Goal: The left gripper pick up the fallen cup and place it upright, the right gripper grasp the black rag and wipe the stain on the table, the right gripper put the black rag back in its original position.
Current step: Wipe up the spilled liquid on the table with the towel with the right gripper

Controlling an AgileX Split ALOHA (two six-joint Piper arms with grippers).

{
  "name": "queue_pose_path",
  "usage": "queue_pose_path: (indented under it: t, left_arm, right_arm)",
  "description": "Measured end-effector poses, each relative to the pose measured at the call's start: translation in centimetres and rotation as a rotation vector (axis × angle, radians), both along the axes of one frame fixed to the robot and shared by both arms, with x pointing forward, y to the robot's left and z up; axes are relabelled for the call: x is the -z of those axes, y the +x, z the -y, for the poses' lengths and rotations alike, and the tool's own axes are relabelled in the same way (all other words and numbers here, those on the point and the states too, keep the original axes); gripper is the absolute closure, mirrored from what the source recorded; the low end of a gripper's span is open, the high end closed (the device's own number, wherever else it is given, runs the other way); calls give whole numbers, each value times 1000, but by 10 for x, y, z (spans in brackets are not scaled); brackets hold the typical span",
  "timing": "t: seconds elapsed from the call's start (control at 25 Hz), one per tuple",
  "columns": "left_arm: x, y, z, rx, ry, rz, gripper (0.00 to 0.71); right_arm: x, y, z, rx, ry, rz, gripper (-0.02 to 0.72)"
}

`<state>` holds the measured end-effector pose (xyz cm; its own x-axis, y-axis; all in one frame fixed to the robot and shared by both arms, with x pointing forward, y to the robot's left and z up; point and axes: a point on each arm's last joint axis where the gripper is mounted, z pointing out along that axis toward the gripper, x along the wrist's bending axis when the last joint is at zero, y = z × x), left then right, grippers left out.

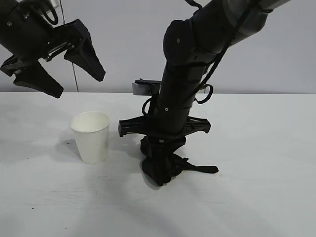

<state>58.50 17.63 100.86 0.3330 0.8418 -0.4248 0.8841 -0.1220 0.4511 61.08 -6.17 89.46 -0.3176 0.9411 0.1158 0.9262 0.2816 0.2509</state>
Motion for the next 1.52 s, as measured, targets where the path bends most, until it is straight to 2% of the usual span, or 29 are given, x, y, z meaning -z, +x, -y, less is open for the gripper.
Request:
queue_pose_path:
  t: [0.16,0.48,0.72,0.92,1.12,1.36,1.52]
  left_arm:
    - [0,-1,0,8,0,-10,16]
    - [0,-1,0,8,1,-10,16]
    - [0,-1,0,8,1,-10,16]
    - [0,-1,0,8,1,-10,16]
    - [0,-1,0,7,1,-9,16]
    - [0,-1,0,7,1,-9,16]
    - [0,-1,0,7,1,-9,16]
  right_arm:
    - [0,11,18,41,-25,19,568]
    - [0,43,87,181,-50,17,568]
    - [1,39,112,185,-70,-7,568]
    - [0,8,117,200,-38,-9,568]
    - [-1,-21,108,168,-29,-35,568]
    - [-2,-22,92,177,32,20,568]
    - [-8,-13,99,207,43,40,568]
